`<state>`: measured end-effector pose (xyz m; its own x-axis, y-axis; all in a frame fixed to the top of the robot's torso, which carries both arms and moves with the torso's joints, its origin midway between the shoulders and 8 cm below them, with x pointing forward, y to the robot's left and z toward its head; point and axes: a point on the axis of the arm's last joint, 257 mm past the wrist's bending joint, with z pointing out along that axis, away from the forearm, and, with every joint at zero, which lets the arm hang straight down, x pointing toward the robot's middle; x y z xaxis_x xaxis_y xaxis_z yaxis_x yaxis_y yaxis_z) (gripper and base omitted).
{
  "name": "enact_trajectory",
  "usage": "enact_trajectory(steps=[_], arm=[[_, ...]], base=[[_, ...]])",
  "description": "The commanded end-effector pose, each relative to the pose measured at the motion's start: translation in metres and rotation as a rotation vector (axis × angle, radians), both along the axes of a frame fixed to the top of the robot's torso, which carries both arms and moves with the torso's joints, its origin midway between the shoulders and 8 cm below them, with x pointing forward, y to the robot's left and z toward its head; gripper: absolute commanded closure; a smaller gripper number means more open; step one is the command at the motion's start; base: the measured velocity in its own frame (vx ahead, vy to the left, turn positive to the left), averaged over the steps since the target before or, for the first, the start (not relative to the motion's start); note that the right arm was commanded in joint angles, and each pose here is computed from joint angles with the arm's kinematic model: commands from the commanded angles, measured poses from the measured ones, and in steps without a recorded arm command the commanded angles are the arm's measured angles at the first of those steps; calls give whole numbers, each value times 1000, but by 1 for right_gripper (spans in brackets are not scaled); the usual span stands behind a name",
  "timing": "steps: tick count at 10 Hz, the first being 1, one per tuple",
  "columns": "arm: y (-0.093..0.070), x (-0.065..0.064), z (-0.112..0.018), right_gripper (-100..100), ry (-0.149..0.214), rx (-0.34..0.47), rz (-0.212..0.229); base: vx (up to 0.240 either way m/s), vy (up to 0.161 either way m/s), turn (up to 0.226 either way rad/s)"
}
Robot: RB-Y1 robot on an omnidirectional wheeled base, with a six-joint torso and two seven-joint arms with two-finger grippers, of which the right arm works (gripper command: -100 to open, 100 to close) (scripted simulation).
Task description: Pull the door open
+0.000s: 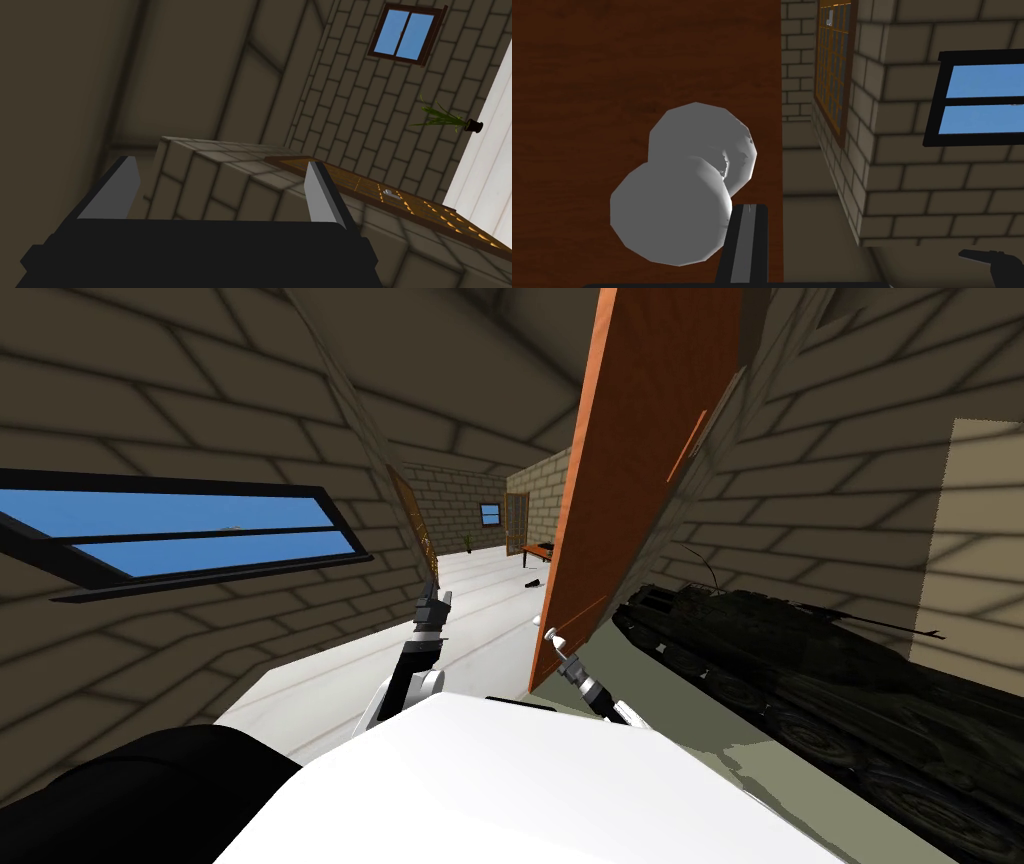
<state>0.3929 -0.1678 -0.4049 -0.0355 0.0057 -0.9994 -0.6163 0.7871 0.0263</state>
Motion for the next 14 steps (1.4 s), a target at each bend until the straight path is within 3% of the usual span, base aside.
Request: enact_trajectory(steps=[1, 5, 9, 14], arm=[[-10, 7, 1, -100, -5, -3, -25], [-28, 20, 5, -100, -15, -6, -75], [-51, 35, 9, -100, -27, -9, -138], [-66, 45, 13, -100, -35, -9, -181]], base=[[-154, 4, 202], [-213, -29, 162], [-150, -132, 152], [-45, -89, 77]])
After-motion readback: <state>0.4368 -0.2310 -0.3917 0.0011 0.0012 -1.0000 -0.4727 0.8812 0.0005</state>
